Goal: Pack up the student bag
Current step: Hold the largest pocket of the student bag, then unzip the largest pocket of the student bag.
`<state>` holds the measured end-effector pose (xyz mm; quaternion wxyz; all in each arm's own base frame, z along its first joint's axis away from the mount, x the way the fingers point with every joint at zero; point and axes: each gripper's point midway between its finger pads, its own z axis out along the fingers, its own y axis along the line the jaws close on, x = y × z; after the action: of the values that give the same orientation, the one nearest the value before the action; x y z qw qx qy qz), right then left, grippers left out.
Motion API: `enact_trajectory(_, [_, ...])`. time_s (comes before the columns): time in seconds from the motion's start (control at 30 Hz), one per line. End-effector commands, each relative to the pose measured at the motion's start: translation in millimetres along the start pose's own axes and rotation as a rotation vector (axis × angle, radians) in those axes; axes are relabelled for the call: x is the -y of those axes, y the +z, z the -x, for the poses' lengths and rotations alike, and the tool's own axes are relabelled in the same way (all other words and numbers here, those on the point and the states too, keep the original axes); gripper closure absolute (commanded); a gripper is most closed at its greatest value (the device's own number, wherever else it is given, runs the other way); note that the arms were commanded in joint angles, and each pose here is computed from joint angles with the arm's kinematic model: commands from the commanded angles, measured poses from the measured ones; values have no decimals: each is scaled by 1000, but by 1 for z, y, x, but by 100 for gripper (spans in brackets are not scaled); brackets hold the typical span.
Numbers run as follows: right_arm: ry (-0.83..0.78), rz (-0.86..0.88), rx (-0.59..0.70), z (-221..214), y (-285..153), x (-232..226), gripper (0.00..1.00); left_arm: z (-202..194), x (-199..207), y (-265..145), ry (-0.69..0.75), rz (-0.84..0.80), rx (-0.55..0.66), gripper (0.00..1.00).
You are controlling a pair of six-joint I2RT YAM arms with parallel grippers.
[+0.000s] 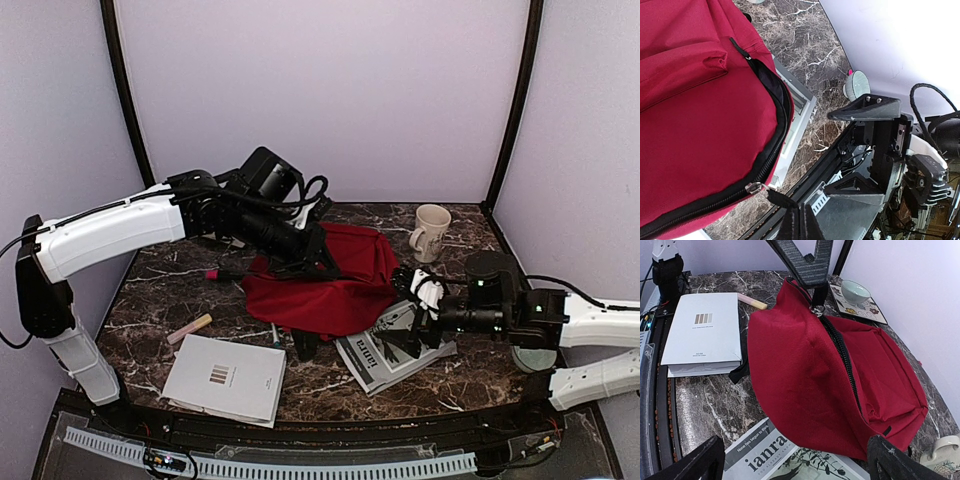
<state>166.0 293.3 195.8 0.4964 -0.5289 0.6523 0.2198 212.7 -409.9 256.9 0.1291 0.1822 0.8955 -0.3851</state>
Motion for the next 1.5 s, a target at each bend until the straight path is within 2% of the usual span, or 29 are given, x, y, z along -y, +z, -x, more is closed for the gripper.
enact_trajectory(0.0, [22,-63,80,29,3,14,0,15,33,-21,72,-92,77,100])
enact_trajectory(0.1, [30,-126,122,42,6,28,3,13,34,-20,76,-93,73,100])
enact_trajectory(0.47, [-36,-148,64,49,47,39,31,2,39,-17,81,-114,48,100])
enact_trajectory(0.6, [-42,-152,72,48,57,40,55,-1,38,-15,71,-115,46,100])
enact_trajectory(0.63, [-44,-150,69,47,58,39,63,-1,39,-16,71,-115,47,100])
enact_trajectory(0.7, [-41,-151,67,45,58,39,86,-1,37,-16,65,-107,50,100])
enact_trajectory(0.77, [-36,-165,82,44,54,40,100,0,36,-17,55,-97,57,100])
enact_trajectory(0.93, [-32,-196,138,39,33,40,100,-1,24,-23,28,-36,78,100])
enact_trajectory(1.27, [-11,-204,87,8,14,34,100,-20,-22,-47,19,167,63,100])
enact_trajectory(1.47, [20,-206,79,2,8,32,100,-25,-44,-61,-14,221,80,100])
